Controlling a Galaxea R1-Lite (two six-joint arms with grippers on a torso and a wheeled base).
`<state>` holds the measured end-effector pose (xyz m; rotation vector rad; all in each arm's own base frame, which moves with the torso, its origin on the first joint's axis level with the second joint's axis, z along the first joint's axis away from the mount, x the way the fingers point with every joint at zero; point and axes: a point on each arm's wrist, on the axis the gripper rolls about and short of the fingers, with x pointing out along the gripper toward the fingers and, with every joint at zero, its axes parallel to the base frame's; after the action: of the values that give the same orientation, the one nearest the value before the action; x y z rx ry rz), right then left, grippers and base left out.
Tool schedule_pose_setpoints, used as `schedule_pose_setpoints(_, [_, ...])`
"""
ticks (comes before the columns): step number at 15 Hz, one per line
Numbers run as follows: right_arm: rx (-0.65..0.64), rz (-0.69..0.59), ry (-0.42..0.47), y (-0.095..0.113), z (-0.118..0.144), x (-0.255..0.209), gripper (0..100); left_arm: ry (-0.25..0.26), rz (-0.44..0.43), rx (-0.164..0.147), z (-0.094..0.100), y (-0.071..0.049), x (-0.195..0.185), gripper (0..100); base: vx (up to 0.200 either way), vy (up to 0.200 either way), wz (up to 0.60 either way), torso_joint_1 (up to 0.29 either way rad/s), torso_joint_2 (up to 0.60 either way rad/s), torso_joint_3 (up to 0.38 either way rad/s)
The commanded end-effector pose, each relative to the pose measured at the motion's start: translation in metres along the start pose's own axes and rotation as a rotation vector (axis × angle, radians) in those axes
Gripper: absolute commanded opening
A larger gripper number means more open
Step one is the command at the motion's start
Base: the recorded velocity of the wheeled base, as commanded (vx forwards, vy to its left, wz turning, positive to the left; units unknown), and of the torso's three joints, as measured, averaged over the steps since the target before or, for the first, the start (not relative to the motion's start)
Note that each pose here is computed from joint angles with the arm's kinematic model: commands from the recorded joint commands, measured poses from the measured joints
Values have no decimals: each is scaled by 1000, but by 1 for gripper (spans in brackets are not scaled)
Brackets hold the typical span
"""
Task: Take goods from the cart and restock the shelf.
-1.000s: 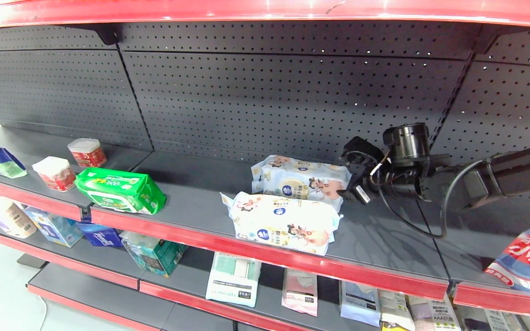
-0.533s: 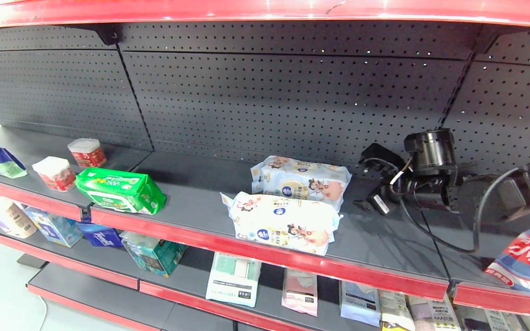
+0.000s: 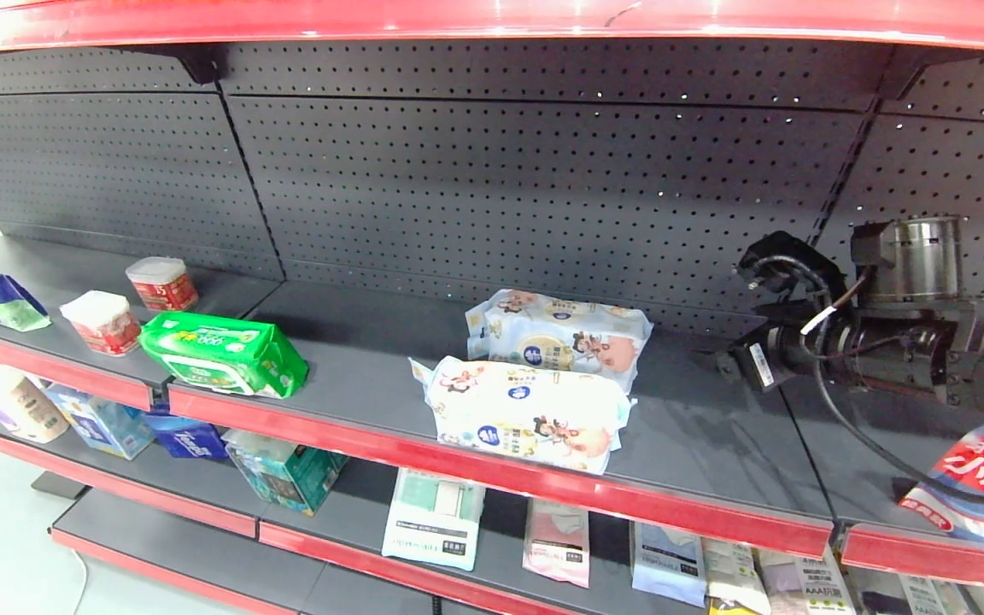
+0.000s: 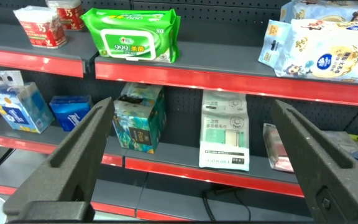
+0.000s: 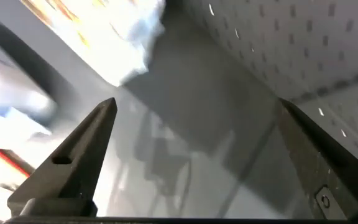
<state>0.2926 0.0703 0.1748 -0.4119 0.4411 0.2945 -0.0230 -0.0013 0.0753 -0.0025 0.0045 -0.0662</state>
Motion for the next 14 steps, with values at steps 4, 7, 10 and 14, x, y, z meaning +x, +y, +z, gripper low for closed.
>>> schedule_pose_setpoints(4, [27,77,4,11,-7,-2,100,0,0,-1,0,0,0,100,0,0,0,0,0,0])
schedule_pose_setpoints(7, [26,144,-1,16,-15,-11,100,0,0,-1,0,0,0,100,0,0,0,0,0,0])
schedule_pose_setpoints(10, [34,174,-53,14,-10,-27,100,0,0,-1,0,0,0,100,0,0,0,0,0,0])
schedule_pose_setpoints(14, [23,333,-66,32,-29,-47,100,0,0,-1,0,0,0,100,0,0,0,0,0,0])
